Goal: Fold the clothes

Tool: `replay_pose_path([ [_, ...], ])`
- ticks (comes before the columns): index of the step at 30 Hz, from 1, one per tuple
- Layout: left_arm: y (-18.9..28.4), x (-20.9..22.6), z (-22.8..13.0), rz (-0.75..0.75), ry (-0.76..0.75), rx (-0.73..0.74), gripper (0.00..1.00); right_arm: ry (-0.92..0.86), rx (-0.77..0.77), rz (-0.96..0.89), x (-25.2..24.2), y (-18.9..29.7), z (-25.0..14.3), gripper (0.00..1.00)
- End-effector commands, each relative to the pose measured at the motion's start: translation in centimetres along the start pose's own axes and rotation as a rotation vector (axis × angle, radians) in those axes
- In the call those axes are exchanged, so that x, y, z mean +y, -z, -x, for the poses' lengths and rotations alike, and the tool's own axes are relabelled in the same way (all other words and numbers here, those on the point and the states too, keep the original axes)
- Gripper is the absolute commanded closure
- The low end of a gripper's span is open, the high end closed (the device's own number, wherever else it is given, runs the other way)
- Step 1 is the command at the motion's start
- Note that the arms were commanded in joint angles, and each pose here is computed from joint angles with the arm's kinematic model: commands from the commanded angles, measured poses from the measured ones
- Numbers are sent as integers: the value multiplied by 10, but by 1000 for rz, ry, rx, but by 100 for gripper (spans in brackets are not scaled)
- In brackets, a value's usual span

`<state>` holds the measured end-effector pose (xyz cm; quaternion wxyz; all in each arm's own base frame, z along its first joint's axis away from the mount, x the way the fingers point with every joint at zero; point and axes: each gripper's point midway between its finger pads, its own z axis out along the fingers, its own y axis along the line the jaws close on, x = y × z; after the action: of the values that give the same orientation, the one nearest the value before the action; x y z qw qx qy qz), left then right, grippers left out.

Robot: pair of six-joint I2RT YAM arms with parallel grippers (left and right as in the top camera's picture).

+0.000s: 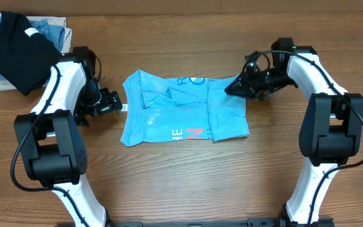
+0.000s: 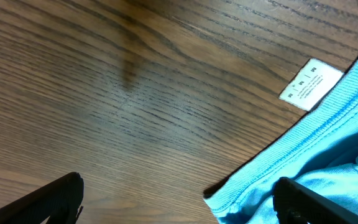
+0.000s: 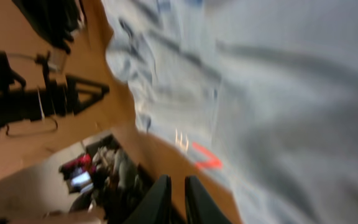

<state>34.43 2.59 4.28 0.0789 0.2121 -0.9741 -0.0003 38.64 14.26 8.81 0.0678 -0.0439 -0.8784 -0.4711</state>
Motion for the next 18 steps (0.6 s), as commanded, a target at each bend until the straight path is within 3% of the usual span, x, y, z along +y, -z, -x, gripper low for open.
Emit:
replay_pose_path([
  [1, 2, -3, -3, -8, 13, -3, 0, 168, 47, 26, 11, -1, -19, 87],
  [7, 2, -3, -3, -8, 14, -1, 0, 107, 136, -20, -26, -24, -51, 86],
  [13, 2, -7, -5, -34, 14, 7, 0, 25, 91, -32, -74, -55, -62, 78],
  [18, 2, -10, -6, -50, 13, 13, 0, 9, 54, -43, -89, -61, -60, 87],
])
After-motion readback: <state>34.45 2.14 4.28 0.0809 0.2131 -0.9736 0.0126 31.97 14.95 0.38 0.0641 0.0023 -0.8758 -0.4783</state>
